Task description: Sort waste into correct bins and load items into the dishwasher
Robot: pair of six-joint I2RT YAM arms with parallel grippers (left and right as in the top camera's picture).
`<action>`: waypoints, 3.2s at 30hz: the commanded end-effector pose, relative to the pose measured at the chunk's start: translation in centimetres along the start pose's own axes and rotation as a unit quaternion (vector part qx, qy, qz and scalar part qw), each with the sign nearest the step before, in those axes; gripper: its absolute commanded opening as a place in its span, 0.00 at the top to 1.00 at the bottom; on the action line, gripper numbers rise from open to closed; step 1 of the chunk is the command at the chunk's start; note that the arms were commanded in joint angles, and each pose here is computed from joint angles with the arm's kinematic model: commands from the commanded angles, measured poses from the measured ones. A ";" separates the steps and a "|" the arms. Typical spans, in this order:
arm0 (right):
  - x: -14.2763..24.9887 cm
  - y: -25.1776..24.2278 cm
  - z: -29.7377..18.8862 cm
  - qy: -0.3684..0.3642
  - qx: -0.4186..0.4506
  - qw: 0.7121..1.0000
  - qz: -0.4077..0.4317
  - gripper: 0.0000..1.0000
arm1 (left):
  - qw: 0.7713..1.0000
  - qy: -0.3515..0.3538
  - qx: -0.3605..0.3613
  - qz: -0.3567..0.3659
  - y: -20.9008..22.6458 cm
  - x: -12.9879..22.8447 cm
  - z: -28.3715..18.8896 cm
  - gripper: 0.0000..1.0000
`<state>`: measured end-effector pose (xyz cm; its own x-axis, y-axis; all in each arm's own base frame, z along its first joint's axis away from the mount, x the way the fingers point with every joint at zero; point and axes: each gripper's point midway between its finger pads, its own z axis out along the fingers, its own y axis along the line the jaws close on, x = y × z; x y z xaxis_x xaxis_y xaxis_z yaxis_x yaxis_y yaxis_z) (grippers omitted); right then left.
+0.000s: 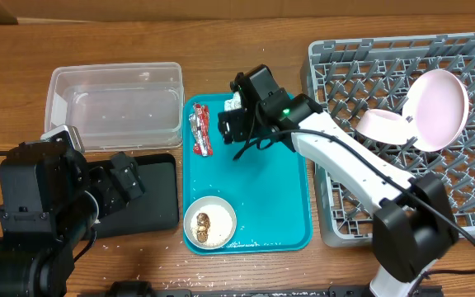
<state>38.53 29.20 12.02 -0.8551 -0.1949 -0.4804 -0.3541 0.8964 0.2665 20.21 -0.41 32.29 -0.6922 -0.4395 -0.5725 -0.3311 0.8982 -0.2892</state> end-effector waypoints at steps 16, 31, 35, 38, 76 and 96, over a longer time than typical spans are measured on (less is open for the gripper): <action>6.7 -0.5 -0.4 0.159 -0.020 0.986 0.034 0.25 | 1.000 -0.010 -0.002 -0.010 0.0 -0.4 -0.4 0.00; 0.2 2.3 -22.8 -0.136 -0.023 0.989 -0.052 0.23 | 1.000 -0.016 0.008 -0.010 -0.4 -0.7 -0.4 0.00; 1.1 3.0 -29.9 -0.217 -0.050 0.972 -0.069 0.00 | 1.000 -0.016 0.008 -0.010 -0.4 -0.7 -0.4 0.00; 1.9 3.1 -33.7 -0.261 -0.066 0.960 -0.072 0.00 | 1.000 -0.016 0.008 -0.010 -0.4 -0.7 -0.4 0.00; 10.3 -13.2 -32.0 -0.400 0.146 0.902 0.073 0.00 | 1.000 -0.016 0.008 -0.010 -0.4 -0.7 -0.4 0.00; 15.0 -18.3 -20.7 -0.509 0.153 0.844 0.064 0.00 | 1.000 -0.016 0.007 -0.010 -0.4 -0.7 -0.4 0.00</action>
<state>24.11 1.83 18.19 -0.0627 0.2180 -0.9739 -0.0457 0.9742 0.2210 20.60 -0.43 32.61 -0.6797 -0.4456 -0.5826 -0.3298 0.8952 -0.2999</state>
